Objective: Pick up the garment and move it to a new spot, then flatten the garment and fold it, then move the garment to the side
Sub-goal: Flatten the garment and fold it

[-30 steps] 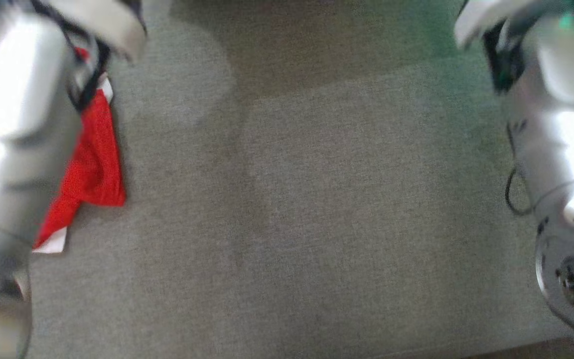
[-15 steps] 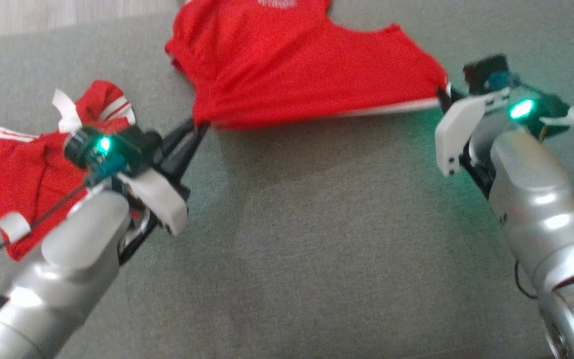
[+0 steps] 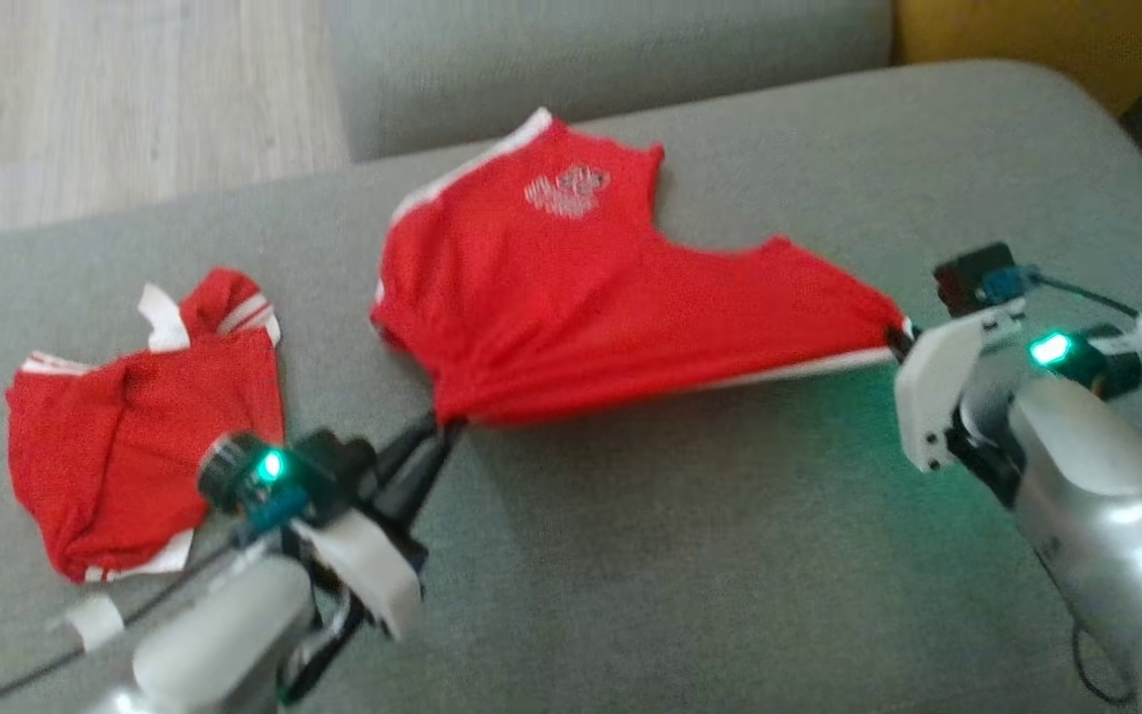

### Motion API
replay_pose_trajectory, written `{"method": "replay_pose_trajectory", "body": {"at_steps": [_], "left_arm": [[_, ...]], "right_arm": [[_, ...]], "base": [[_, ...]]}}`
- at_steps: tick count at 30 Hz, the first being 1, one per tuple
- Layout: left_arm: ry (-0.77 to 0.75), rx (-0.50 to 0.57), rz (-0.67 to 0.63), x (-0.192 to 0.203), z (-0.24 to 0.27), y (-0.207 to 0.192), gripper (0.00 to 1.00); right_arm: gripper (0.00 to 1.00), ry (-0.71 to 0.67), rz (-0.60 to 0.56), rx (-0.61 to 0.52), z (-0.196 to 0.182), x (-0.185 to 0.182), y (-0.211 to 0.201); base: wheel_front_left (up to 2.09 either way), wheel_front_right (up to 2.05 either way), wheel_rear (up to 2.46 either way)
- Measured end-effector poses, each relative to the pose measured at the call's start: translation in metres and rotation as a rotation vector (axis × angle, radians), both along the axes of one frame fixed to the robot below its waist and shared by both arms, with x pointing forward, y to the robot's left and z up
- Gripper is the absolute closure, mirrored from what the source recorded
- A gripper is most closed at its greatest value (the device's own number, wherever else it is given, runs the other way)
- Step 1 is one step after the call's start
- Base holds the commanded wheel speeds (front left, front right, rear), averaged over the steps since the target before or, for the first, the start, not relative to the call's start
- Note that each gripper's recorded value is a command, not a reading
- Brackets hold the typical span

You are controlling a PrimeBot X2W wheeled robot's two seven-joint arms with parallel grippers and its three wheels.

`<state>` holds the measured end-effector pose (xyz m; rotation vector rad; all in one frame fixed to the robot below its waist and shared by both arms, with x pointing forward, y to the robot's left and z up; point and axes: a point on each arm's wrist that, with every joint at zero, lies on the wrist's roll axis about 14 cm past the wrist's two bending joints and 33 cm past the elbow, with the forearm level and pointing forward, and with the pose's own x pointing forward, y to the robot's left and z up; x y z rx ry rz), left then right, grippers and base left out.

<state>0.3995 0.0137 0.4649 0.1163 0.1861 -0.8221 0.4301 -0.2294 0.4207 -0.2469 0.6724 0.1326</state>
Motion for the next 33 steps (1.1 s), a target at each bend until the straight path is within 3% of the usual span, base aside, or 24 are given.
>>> {"method": "replay_pose_trajectory", "body": {"at_steps": [7, 12, 21, 28, 33], "left_arm": [[0.04, -0.019, -0.069, -0.054, 0.005, -0.023, 1.0], [0.05, -0.028, -0.079, -0.067, 0.014, -0.028, 1.0], [0.062, -0.034, 0.021, -0.043, 0.013, -0.007, 1.0], [0.054, -0.04, 0.104, 0.002, 0.019, 0.016, 1.0], [0.069, -0.034, 0.151, 0.025, 0.013, 0.031, 1.0]], "right_arm": [[1.0, -0.018, -0.058, 0.048, 0.014, -0.031, -0.035], [1.0, -0.021, -0.063, 0.086, 0.014, -0.037, -0.038], [1.0, -0.152, -0.001, 0.108, 0.038, 0.008, -0.015], [1.0, -0.235, 0.069, 0.107, 0.064, 0.073, 0.022], [1.0, -0.23, 0.13, 0.096, 0.061, 0.112, 0.056]], "base": [[0.0, 0.0, 0.0], [0.0, 0.0, 0.0], [0.0, 0.0, 0.0], [0.0, 0.0, 0.0], [0.0, 0.0, 0.0]]}}
